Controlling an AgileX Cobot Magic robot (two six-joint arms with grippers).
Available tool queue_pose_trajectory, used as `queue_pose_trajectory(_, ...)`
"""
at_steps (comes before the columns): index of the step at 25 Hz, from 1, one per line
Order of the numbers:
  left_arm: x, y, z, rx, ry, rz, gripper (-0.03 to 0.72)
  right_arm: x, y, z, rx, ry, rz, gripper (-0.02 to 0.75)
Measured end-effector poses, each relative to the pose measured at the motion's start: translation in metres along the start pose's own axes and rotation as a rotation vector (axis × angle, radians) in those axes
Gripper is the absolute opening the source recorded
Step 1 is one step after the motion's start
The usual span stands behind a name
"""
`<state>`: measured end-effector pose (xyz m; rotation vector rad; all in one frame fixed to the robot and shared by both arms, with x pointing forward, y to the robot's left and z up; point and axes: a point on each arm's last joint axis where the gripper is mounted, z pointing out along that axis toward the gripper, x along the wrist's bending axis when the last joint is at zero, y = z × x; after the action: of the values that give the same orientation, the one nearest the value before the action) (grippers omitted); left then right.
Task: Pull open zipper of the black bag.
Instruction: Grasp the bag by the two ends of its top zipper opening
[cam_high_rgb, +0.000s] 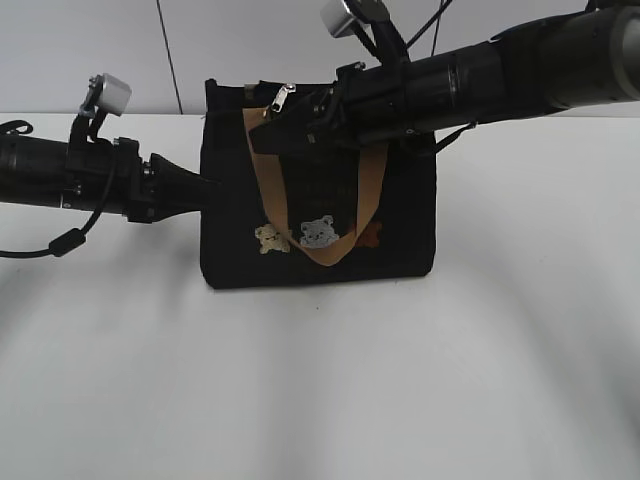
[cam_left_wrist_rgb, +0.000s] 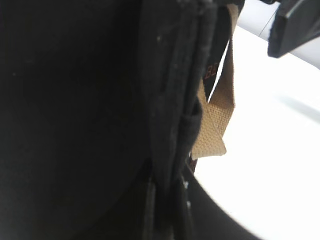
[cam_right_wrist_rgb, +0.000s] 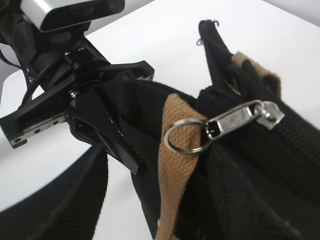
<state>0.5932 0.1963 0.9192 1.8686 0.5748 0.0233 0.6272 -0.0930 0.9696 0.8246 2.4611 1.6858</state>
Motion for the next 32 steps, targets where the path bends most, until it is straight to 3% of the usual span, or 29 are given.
queue_pose_trajectory(7,0.0,0.0,0.0,0.0,-0.001,0.001,0.036,0.004,0.001,0.0,-0.008,0.04,0.002,0.483)
queue_pose_trajectory(13,0.0,0.0,0.0,0.001,-0.003,0.001,0.036,0.002,0.0,0.0,-0.005,0.022,0.002,0.473)
queue_pose_trajectory(20,0.0,0.0,0.0,0.0,-0.002,0.001,0.036,-0.003,0.0,0.0,0.003,-0.028,0.011,0.335)
queue_pose_trajectory(29,0.0,0.0,0.0,-0.002,-0.001,0.0,0.036,-0.006,0.001,-0.002,0.008,-0.078,0.017,0.307)
queue_pose_trajectory(32,0.0,0.0,0.0,-0.004,-0.001,-0.002,0.036,-0.007,0.002,-0.003,0.009,-0.095,0.017,0.249)
